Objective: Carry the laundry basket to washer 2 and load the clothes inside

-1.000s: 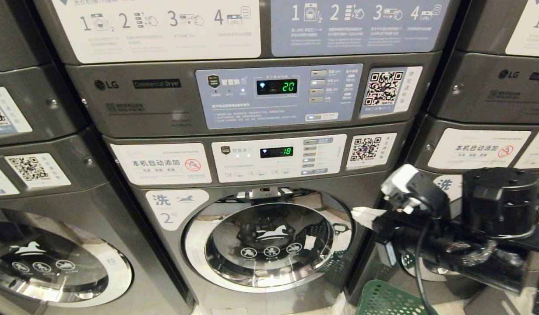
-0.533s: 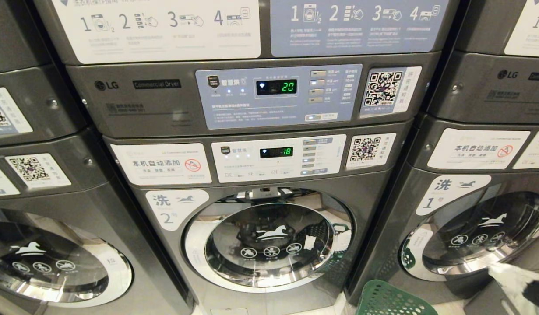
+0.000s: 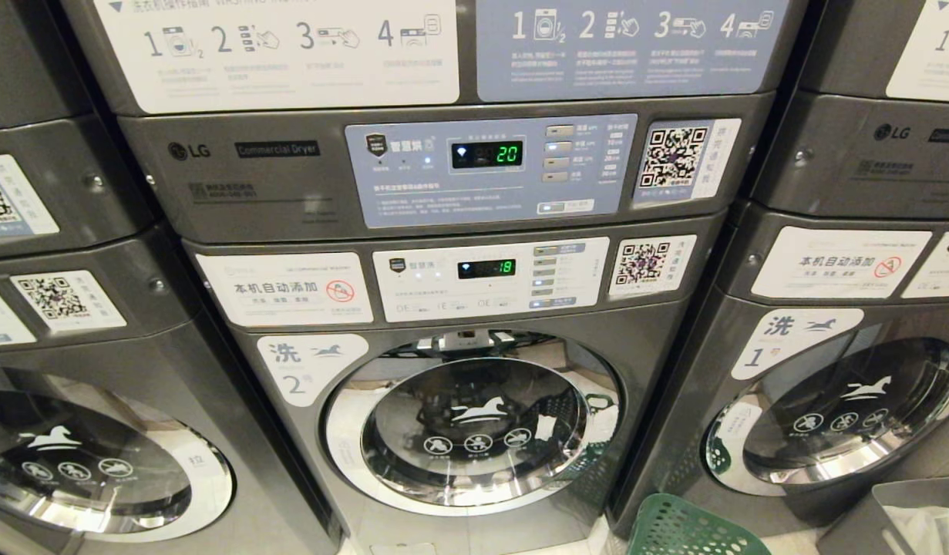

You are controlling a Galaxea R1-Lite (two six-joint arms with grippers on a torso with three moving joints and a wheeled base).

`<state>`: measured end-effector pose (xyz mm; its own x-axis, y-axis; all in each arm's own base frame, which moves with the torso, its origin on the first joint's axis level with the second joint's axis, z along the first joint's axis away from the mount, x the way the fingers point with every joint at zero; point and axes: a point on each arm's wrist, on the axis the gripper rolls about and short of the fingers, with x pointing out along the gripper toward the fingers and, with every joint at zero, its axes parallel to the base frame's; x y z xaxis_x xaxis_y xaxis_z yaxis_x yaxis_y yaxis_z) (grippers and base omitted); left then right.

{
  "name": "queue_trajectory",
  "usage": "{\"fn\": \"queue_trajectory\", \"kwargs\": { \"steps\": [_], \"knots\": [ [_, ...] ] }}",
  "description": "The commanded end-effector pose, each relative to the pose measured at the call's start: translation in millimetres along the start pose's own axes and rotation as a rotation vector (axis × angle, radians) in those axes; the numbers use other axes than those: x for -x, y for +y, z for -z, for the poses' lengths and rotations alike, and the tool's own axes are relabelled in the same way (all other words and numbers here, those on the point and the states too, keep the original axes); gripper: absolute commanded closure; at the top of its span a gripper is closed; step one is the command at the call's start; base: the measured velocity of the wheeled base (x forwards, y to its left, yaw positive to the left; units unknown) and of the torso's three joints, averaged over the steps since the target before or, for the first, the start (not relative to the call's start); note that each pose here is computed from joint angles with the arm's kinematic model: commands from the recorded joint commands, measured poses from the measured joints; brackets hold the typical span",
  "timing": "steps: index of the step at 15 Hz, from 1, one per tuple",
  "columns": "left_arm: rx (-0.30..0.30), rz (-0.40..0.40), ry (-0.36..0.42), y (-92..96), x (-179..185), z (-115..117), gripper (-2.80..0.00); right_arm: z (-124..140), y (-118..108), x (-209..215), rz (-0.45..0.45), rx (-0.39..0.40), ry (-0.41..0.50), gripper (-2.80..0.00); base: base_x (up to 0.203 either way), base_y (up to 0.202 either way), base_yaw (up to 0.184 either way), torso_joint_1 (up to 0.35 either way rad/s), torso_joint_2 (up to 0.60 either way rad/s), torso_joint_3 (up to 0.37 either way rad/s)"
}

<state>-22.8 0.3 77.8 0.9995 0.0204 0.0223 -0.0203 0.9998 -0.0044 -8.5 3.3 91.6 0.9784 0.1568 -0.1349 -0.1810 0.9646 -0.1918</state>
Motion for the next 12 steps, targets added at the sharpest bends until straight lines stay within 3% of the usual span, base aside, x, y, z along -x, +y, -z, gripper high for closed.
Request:
{"fn": "queue_trajectory", "kwargs": {
  "steps": [1, 3, 12],
  "knots": [
    [0.000, -0.001, 0.009, 0.0, -0.6, 2.5, 0.00, 9.5, 3.5, 14.4, 0.069, 0.022, -0.103, 0.00, 0.000, 0.000, 0.000, 0.000, 0.00, 0.000],
    [0.000, 0.000, 0.009, 0.0, -0.6, 2.5, 0.00, 15.6, 3.7, 14.0, 0.121, -0.003, -0.104, 0.00, 0.000, 0.000, 0.000, 0.000, 0.00, 0.000],
    [0.000, -0.001, 0.009, 0.0, -0.6, 2.5, 0.00, 17.7, 3.7, 12.2, 0.130, -0.035, -0.112, 0.00, 0.000, 0.000, 0.000, 0.000, 0.00, 0.000]
  ]
}}
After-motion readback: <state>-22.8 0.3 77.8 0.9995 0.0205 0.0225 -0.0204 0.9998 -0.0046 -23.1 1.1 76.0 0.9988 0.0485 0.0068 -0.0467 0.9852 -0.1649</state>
